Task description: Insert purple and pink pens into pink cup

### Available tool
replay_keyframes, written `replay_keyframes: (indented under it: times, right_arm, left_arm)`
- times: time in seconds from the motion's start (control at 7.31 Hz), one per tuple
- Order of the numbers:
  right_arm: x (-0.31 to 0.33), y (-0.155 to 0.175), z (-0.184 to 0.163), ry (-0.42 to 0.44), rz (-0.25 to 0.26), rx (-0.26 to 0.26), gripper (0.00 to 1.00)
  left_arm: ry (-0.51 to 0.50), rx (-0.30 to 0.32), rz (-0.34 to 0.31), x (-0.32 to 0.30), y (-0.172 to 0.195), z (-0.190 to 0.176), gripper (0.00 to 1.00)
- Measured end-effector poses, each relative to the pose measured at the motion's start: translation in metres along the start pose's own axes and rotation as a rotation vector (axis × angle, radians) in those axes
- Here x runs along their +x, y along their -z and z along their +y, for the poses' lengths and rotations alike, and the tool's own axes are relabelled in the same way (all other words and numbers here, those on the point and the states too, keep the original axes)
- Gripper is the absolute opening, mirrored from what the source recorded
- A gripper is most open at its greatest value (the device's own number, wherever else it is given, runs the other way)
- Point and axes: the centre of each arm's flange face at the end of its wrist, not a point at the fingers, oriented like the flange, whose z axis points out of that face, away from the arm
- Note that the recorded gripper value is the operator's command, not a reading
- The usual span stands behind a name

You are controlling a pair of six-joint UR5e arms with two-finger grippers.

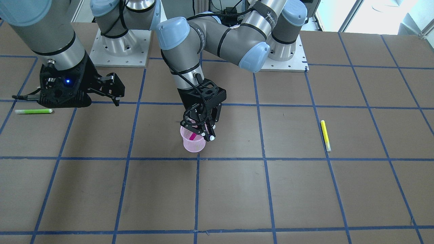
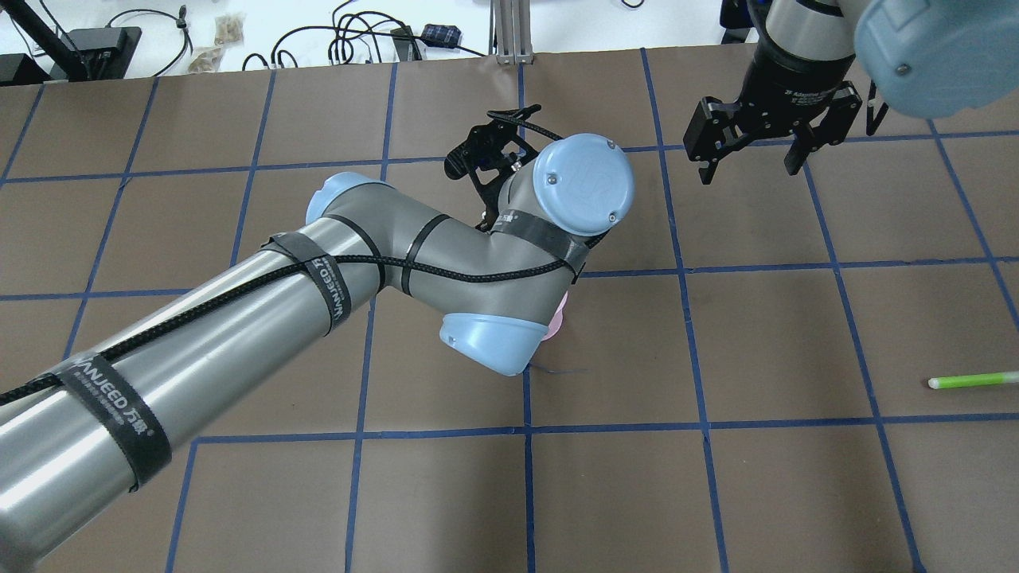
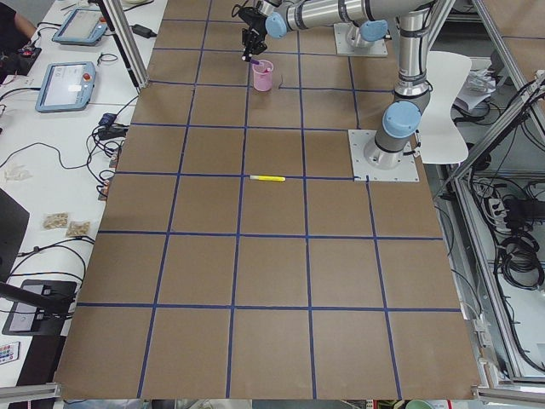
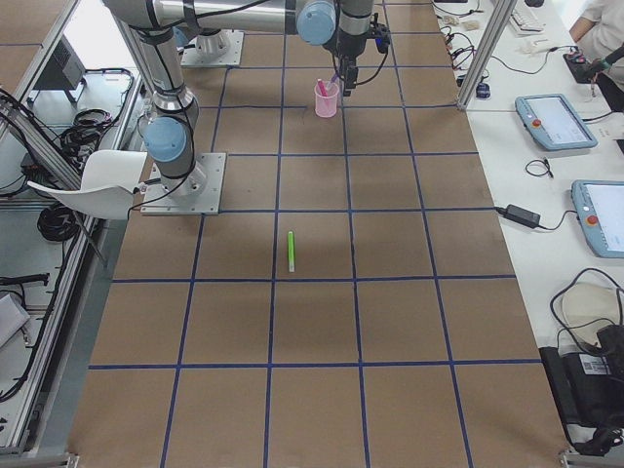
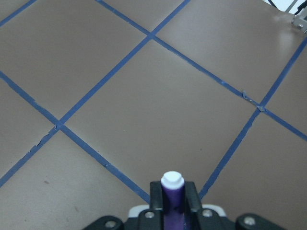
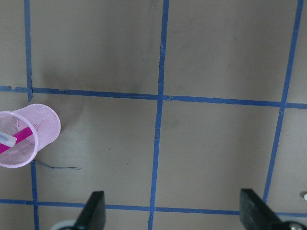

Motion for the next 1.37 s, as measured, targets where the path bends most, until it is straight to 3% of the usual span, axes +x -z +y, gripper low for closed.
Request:
replay_keyframes:
  times: [0.27, 0.55, 0.82, 0.96, 1.23, 1.37]
  right_arm:
    - [0.001, -0.003, -0.001, 0.001, 0.009, -0.007, 1.0]
    - [0.002, -0.003, -0.001, 0.001, 0.012, -0.007, 1.0]
    - [0.001, 0.001, 0.0, 0.004, 0.004, 0.001, 1.0]
    - [0.002, 0.003, 0.0, 0.012, 0.0, 0.007, 1.0]
    - [0.008, 0.005, -0.002, 0.024, -0.003, 0.02, 1.0]
    - [0.009, 0.005, -0.002, 0.024, -0.004, 0.02, 1.0]
  left_arm:
    - [0.001, 0.016, -0.001, 0.003, -0.002, 0.007, 0.25]
    - [-0.01, 0.021, -0.005, 0.005, -0.006, 0.016, 0.36]
    - [-0.033, 0.016, -0.001, 0.008, -0.004, 0.032, 0.85]
    - [-0.043, 0.01, 0.001, 0.009, -0.003, 0.038, 1.0]
    - [-0.074, 0.009, 0.005, 0.008, 0.005, 0.04, 1.0]
    - [-0.144, 0.002, 0.011, 0.006, 0.016, 0.032, 1.0]
